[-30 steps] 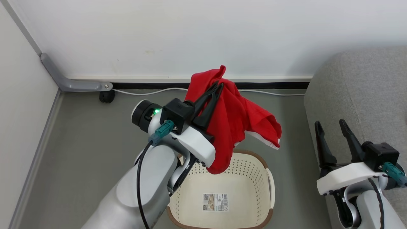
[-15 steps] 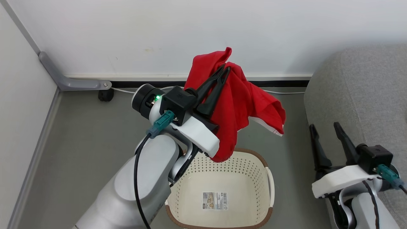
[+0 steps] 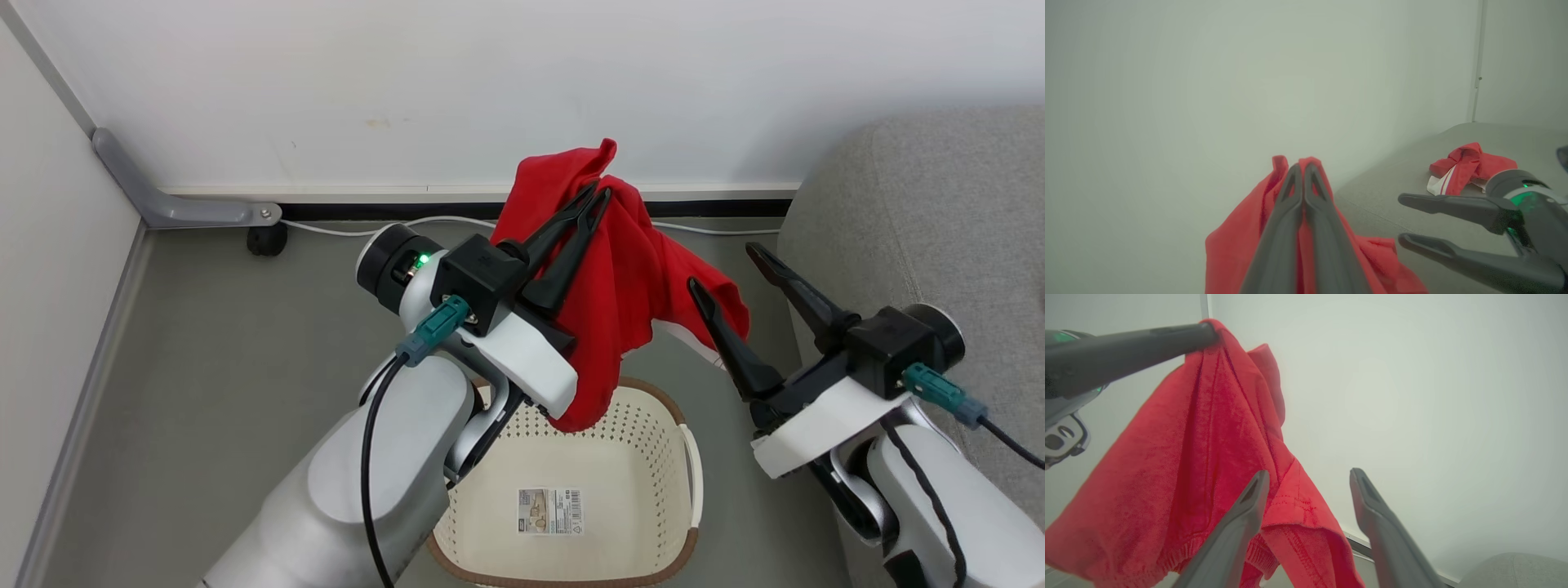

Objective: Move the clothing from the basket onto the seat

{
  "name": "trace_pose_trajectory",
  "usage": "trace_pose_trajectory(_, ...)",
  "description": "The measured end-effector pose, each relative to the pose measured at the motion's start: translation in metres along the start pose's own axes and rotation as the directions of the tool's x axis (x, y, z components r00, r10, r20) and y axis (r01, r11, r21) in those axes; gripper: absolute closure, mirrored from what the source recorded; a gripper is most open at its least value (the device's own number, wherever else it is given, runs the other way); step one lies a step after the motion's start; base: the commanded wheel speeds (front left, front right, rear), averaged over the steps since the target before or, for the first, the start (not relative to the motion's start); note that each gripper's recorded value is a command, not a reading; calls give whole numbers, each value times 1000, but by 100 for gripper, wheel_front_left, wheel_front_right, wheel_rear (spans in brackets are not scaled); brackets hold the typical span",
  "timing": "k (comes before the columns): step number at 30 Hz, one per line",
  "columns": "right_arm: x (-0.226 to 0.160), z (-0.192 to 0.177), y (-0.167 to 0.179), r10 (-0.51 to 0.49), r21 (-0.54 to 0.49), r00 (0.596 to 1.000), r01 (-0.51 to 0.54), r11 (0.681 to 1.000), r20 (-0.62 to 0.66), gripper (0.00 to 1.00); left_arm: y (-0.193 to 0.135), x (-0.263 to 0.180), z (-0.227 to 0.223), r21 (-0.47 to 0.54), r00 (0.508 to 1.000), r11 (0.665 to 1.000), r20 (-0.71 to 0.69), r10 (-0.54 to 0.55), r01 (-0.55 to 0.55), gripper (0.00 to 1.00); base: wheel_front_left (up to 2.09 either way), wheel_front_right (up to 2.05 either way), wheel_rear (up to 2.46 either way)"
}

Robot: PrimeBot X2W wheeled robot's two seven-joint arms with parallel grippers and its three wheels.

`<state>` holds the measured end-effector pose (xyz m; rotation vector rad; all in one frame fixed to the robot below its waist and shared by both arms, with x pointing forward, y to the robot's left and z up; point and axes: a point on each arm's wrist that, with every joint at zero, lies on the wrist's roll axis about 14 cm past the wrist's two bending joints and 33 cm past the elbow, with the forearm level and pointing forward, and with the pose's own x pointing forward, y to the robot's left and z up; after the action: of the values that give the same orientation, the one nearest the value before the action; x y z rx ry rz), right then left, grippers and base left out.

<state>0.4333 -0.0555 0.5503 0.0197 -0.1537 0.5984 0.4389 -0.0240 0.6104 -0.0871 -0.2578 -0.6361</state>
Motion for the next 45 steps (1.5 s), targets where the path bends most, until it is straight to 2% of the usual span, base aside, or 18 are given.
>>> trace_pose_trajectory(7, 14, 12, 8, 138, -93, 990, -139, 986, -19, 0, -5, -2, -1, 3, 1000, 1000, -6, -13, 13, 100, 0, 0, 0)
trace_pose_trajectory(14, 24, 2, 16, 255, -121, 959, -270, 955, -127, 0, -8, -7, -4, 12, 1000, 1000, -16, -25, 25, 100, 0, 0, 0)
trace_pose_trajectory(17, 24, -13, 27, 311, -101, 925, -339, 935, -217, 0, -11, -9, -6, 14, 999, 999, -24, -33, 34, 100, 0, 0, 0)
trace_pose_trajectory(18, 22, -26, 39, 352, -70, 892, -386, 920, -282, 0, -12, -10, -8, 13, 999, 999, -28, -39, 39, 100, 0, 0, 0)
trace_pose_trajectory(21, 19, -39, 51, 399, -29, 846, -436, 899, -353, 0, -13, -10, -10, 12, 998, 999, -34, -44, 45, 100, 0, 0, 0)
trace_pose_trajectory(27, 27, -38, 53, 412, 6, 839, -439, 899, -355, 0, -16, -11, -13, 13, 997, 998, -42, -57, 58, 100, 0, 0, 0)
trace_pose_trajectory(28, 28, -40, 53, 411, 12, 838, -436, 900, -358, 22, -17, -12, -14, 11, 997, 998, -44, -59, 59, 100, 0, 0, 0)
trace_pose_trajectory(29, 28, -42, 54, 412, 22, 837, -434, 901, -361, 58, -17, -12, -14, 9, 997, 998, -46, -60, 60, 100, 0, 0, 0)
trace_pose_trajectory(30, 29, -44, 55, 413, 33, 836, -431, 902, -362, 77, -17, -12, -15, 5, 997, 998, -47, -61, 61, 100, 0, 0, 0)
trace_pose_trajectory(31, 30, -45, 56, 415, 37, 837, -431, 901, -357, 77, -17, -12, -17, 2, 997, 998, -50, -61, 62, 100, 0, 0, 0)
trace_pose_trajectory(32, 31, -47, 57, 414, 45, 839, -427, 903, -354, 100, -17, -13, -18, 1, 997, 998, -53, -62, 62, 100, 0, 0, 0)
trace_pose_trajectory(42, 22, -59, 47, 368, 70, 869, -366, 928, -330, 100, -19, -11, -25, -21, 995, 998, -72, -64, 63, 100, 0, 0, 0)
trace_pose_trajectory(43, 22, -59, 45, 361, 74, 874, -357, 931, -327, 100, -20, -11, -26, -29, 995, 998, -76, -66, 64, 76, 0, 0, 0)
trace_pose_trajectory(44, 21, -58, 42, 352, 76, 877, -347, 935, -328, 100, -21, -11, -28, -38, 994, 997, -82, -71, 68, 34, 0, 0, 0)
trace_pose_trajectory(45, 20, -58, 40, 343, 76, 880, -337, 938, -329, 100, -21, -11, -30, -38, 993, 997, -86, -75, 72, 0, 0, 0, 0)
